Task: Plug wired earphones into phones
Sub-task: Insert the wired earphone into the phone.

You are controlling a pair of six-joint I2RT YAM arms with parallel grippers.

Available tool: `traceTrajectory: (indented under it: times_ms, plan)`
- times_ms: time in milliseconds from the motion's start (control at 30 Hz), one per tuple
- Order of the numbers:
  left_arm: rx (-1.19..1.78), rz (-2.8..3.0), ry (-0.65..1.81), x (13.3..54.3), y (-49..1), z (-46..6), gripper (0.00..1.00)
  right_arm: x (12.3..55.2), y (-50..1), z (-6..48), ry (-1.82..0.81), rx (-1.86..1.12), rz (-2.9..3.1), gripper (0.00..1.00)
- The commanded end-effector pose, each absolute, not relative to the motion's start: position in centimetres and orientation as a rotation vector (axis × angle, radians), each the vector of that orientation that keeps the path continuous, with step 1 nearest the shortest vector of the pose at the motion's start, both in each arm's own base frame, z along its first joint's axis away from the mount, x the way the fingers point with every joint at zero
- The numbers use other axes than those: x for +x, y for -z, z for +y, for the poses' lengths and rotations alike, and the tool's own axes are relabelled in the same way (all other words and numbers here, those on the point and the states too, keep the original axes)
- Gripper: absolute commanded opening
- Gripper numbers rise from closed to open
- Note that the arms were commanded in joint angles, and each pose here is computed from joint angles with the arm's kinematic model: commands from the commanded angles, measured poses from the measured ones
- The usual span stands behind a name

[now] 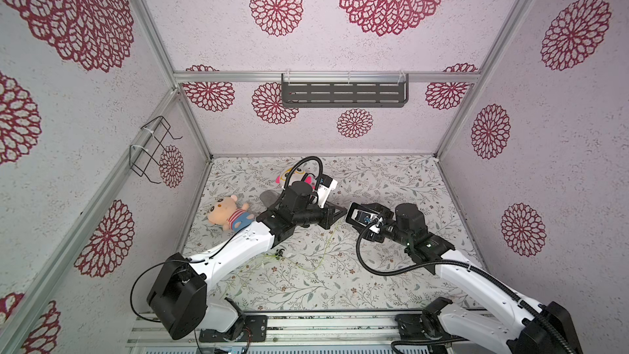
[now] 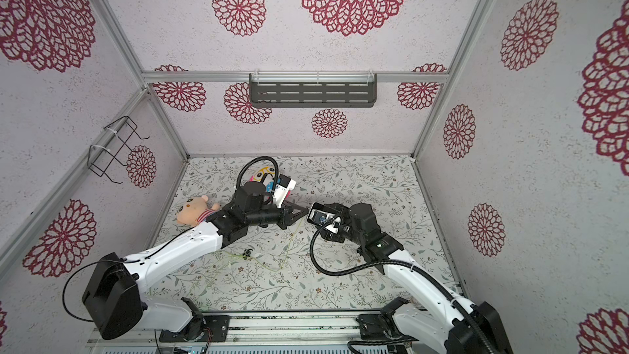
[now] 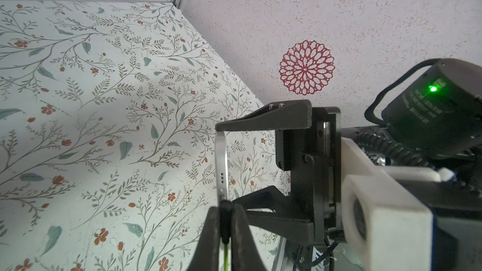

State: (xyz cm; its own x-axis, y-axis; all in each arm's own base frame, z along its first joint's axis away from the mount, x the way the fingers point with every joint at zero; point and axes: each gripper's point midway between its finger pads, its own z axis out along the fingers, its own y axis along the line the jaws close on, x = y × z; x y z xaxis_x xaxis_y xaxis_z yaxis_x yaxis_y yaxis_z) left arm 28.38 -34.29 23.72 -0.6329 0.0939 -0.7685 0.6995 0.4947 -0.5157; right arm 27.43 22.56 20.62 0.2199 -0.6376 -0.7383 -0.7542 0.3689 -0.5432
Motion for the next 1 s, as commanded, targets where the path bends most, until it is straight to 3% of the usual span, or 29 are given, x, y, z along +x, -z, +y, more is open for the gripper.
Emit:
traceTrajectory:
  times_ms: [0,500,667,800,967]
  plan:
    - [0.705,2.136,1.082,27.8,-21.2,-34.4,0.00,25.7,-27.9,25.0,-0.178,-1.289,1.158,0.53]
    - [0.683,2.136,1.110,28.0,-21.1,-34.8,0.00,25.3,-29.2,25.4,-0.196,-1.247,1.121,0.52]
    - [0.658,2.104,1.037,28.8,-22.2,-33.7,0.01,25.9,-27.1,24.9,-0.154,-1.276,1.196,0.52]
    - [0.625,2.067,0.986,29.5,-23.5,-32.5,0.34,26.2,-25.1,24.5,-0.141,-1.284,1.260,0.52]
    - [0.582,2.023,0.944,30.2,-24.8,-31.1,0.45,26.6,-23.1,24.0,-0.126,-1.293,1.335,0.52]
